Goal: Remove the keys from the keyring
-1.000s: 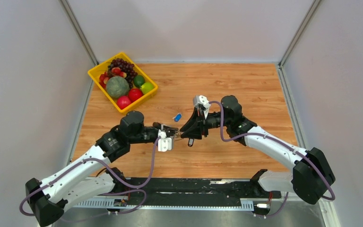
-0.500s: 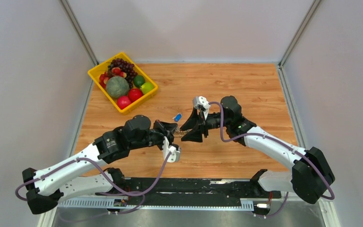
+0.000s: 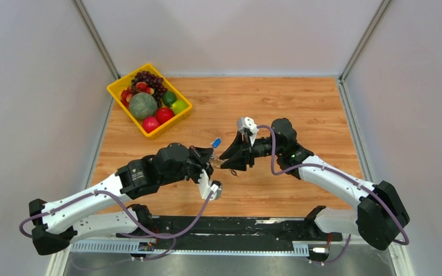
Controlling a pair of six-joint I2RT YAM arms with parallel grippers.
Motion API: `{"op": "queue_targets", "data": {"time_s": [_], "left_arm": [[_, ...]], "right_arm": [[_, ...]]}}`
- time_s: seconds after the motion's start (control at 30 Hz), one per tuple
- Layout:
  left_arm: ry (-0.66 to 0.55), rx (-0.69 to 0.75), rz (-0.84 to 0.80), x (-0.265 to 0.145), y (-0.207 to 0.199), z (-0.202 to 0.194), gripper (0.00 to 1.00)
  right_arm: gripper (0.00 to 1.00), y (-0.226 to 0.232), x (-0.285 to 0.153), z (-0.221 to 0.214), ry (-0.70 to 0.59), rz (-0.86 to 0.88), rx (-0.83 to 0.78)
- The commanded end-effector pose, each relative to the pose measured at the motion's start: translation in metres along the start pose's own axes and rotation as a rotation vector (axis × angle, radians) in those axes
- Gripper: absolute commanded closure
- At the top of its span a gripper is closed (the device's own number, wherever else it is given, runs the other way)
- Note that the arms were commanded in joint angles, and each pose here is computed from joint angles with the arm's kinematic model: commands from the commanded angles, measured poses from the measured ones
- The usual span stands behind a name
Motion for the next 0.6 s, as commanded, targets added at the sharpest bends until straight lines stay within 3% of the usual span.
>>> {"op": "queue_targets", "data": {"time_s": [0.0, 0.37, 0.57], "left_arm": [[-0.127, -0.023, 0.078, -0.012, 0.028, 0.026, 1.0], [-0.213, -0.053, 0.06, -0.011, 0.026, 0.04, 1.0], [-0.219, -0.055, 0.079, -0.013, 0.03, 0.04, 1.0]], "right_arm": [[0.59, 0.01, 0.0, 0.022, -0.058, 0.029, -0.081], [0.74, 0.014, -0.004, 0.035, -0.083, 0.021, -0.117], [0.73, 0.014, -0.001, 0.029, -0.066, 0.043, -0.093]]}}
Point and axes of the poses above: each gripper's point midway between its finger pads, its own x axis out along the fingers, its own y axis along the line the jaws close on, z = x × y, the point moved 2 cm from there along -x, back along the fingers, and after that the axes turned 6 degrees about -x, right-handed, at the moved point
